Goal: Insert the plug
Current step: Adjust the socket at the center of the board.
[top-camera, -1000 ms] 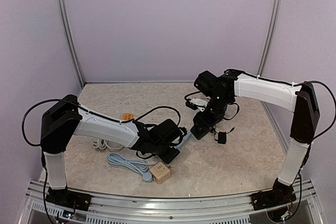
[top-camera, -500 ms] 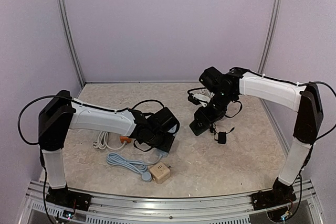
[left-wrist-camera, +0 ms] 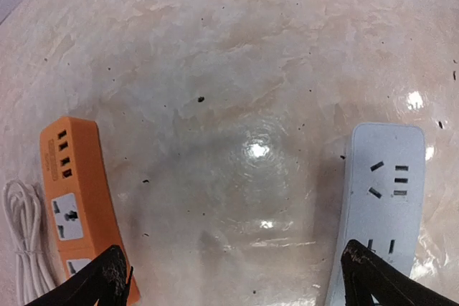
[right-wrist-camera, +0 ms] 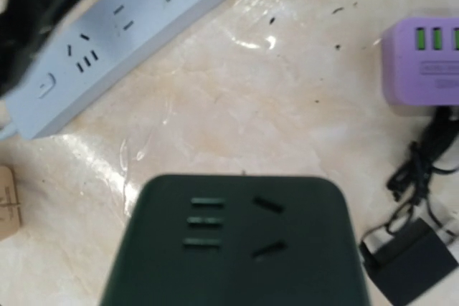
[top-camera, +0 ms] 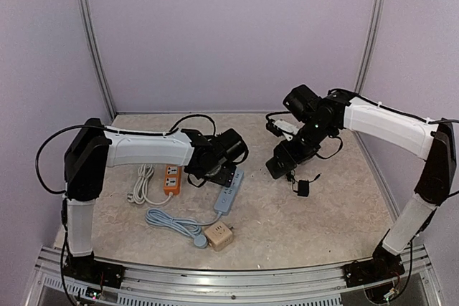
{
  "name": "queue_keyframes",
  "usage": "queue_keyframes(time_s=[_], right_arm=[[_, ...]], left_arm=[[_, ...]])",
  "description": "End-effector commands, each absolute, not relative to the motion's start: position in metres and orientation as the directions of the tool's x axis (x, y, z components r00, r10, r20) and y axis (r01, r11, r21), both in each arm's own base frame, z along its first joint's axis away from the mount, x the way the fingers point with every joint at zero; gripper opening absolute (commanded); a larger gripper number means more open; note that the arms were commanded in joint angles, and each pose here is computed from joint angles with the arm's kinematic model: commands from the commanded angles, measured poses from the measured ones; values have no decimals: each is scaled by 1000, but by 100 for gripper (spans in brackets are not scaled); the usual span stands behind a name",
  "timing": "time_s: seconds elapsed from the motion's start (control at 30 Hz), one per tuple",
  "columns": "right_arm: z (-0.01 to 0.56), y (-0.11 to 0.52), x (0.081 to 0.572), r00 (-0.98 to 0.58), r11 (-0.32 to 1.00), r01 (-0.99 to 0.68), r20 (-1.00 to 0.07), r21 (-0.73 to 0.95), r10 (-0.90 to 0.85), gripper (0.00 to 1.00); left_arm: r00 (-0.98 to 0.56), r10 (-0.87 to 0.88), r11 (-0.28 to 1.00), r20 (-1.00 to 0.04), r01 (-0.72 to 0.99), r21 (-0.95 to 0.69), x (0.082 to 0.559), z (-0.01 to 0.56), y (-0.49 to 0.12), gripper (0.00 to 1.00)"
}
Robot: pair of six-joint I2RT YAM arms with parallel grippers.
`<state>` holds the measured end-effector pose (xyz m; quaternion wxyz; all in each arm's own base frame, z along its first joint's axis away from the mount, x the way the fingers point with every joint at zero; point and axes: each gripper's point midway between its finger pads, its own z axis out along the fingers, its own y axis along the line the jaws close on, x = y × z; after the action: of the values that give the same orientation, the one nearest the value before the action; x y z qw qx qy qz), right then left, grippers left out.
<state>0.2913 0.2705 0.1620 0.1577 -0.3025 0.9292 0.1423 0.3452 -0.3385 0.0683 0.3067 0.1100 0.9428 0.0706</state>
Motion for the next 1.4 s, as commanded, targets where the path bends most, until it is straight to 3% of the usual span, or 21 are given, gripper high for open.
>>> queue_keyframes(time_s=[0.0, 0.1, 0.17, 0.3, 0.6, 0.73, 0.87, 1.17, 1.3, 1.37], right_arm=[[189, 256, 288, -757, 796, -588, -442, 142, -481, 0], [199, 246, 284, -749, 800, -585, -468, 134, -469, 0], [205, 240, 283, -744, 804, -581, -484, 129, -460, 0], [211, 234, 279, -735, 800, -586, -501, 130, -457, 0], [227, 226, 265, -716, 793, -592, -546, 144, -436, 0], [233, 219, 261, -709, 797, -590, -554, 128, -436, 0], [236, 219, 259, -703, 790, -598, -562, 134, -436, 0], [224, 226, 263, -704, 780, -608, -552, 146, -446, 0], [219, 226, 265, -705, 782, -607, -548, 139, -450, 0], [218, 226, 267, -706, 784, -606, -546, 134, -451, 0]], left_arm=[[-533, 578, 815, -618, 421, 399, 351, 135, -340, 99], [-284, 777, 598, -562, 615, 515, 341, 144, -352, 99], [-75, 883, 378, -464, 700, 606, 333, 143, -358, 99], [243, 921, 0, -305, 783, 623, 312, 119, -362, 99], [495, 839, -341, -228, 803, 488, 289, 100, -352, 99], [456, 868, -368, -196, 856, 363, 265, 74, -333, 99], [429, 880, -346, -203, 873, 344, 241, 64, -327, 99], [191, 970, -124, -151, 920, 372, 211, 88, -292, 99], [90, 994, -52, -69, 903, 426, 207, 100, -261, 99], [48, 998, -26, -49, 927, 374, 189, 104, -254, 99]])
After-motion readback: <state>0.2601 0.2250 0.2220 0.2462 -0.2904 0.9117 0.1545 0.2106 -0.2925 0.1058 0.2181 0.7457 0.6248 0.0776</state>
